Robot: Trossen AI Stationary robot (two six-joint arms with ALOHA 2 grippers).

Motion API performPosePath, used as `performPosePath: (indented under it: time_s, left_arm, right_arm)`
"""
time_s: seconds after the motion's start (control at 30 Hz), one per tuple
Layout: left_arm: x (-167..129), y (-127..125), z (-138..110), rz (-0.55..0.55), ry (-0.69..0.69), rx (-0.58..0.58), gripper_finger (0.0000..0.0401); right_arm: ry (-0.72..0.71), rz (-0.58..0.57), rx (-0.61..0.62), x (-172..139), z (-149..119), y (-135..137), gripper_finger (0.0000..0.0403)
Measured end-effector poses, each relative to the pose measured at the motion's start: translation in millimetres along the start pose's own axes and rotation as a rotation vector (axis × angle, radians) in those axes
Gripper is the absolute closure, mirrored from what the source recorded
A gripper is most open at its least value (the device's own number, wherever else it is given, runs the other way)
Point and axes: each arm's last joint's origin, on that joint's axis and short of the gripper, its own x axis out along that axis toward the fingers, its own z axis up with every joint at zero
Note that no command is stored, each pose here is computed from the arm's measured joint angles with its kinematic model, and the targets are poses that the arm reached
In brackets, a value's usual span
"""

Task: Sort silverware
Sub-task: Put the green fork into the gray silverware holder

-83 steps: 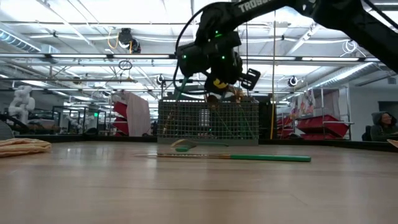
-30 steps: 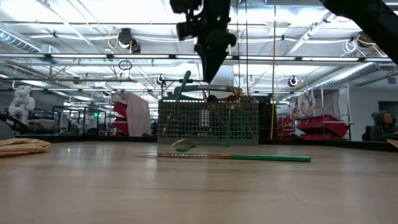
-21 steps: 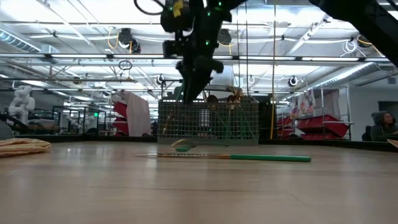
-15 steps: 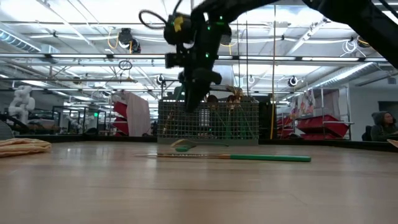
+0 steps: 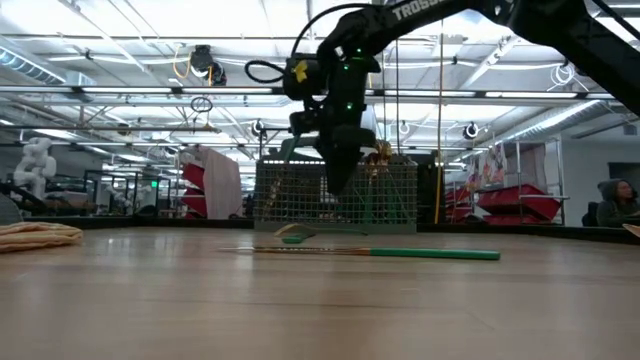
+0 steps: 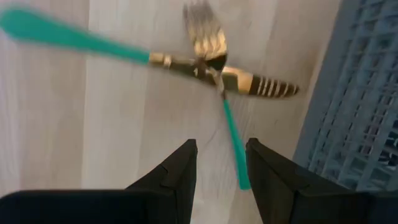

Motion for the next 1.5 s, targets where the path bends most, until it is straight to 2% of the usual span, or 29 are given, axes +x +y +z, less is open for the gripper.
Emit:
performPosePath:
  time_s: [0.1, 0.37, 0.5, 0.6, 0.7, 0.83, 0.9, 0.97, 1.07, 1.17, 1.27, 1.4, 1.5]
  left_arm:
    - [4.0, -2.5, 0.6, 0.061, -0.02, 0.002, 0.0311]
    - [25.9, -18.7, -16.7, 0.101, 0.024, 0.015, 0.0311]
    - [36.4, -26.7, -24.7, 0.114, 0.03, -0.021, 0.0311]
    - [48.5, -38.5, -26.4, 0.098, -0.017, -0.049, 0.0311]
    - [66.4, -49.7, -27.2, 0.098, -0.078, -0.054, 0.0311]
    - [93.3, -49.8, -26.1, 0.109, -0.1, -0.098, 0.0311]
    - [108.0, -45.9, -26.5, 0.112, -0.084, -0.141, 0.0311]
    - [123.5, -39.8, -26.7, 0.16, -0.067, -0.186, 0.0311]
    - [149.2, -29.3, -31.0, 0.225, -0.031, -0.242, 0.0311]
    - [177.8, -20.0, -34.9, 0.195, 0.005, -0.271, 0.0311]
    - [204.4, -11.2, -38.9, 0.16, 0.025, -0.24, 0.0311]
    - [235.8, 4.0, -47.4, 0.167, 0.097, -0.172, 0.0311]
    - [258.7, 16.1, -52.3, 0.085, 0.097, -0.127, 0.0306]
  right_arm:
    - [0.006, 0.005, -0.04, 0.4, -2.1, -2.7, 0.0275]
    - [0.006, 0.022, -0.066, 8.9, 1.2, 0.7, 0.0275]
    - [0.016, 0.077, -0.086, 14.2, 10.7, 26.0, 0.0275]
    - [-0.013, 0.087, -0.139, 0.9, 19.7, 49.1, 0.0275]
    - [-0.029, 0.071, -0.166, -21.8, 23.2, 70.0, 0.0275]
    - [-0.066, 0.06, -0.127, -70.0, 17.4, 97.1, 0.0275]
    - [-0.099, 0.052, -0.1, -98.0, 11.0, 109.6, 0.0275]
    - [-0.126, 0.039, -0.07, -124.3, 1.9, 120.5, 0.0275]
    - [-0.162, -0.036, -0.012, -162.7, -15.8, 134.0, 0.0275]
    - [-0.24, -0.088, 0.046, -199.1, -34.3, 146.3, 0.0275]
    - [-0.324, -0.102, 0.085, -225.2, -48.0, 159.1, 0.0275]
    - [-0.4, -0.113, 0.117, -247.8, -61.8, 174.6, 0.0275]
    - [-0.424, -0.096, 0.112, -256.0, -67.8, 186.1, 0.0275]
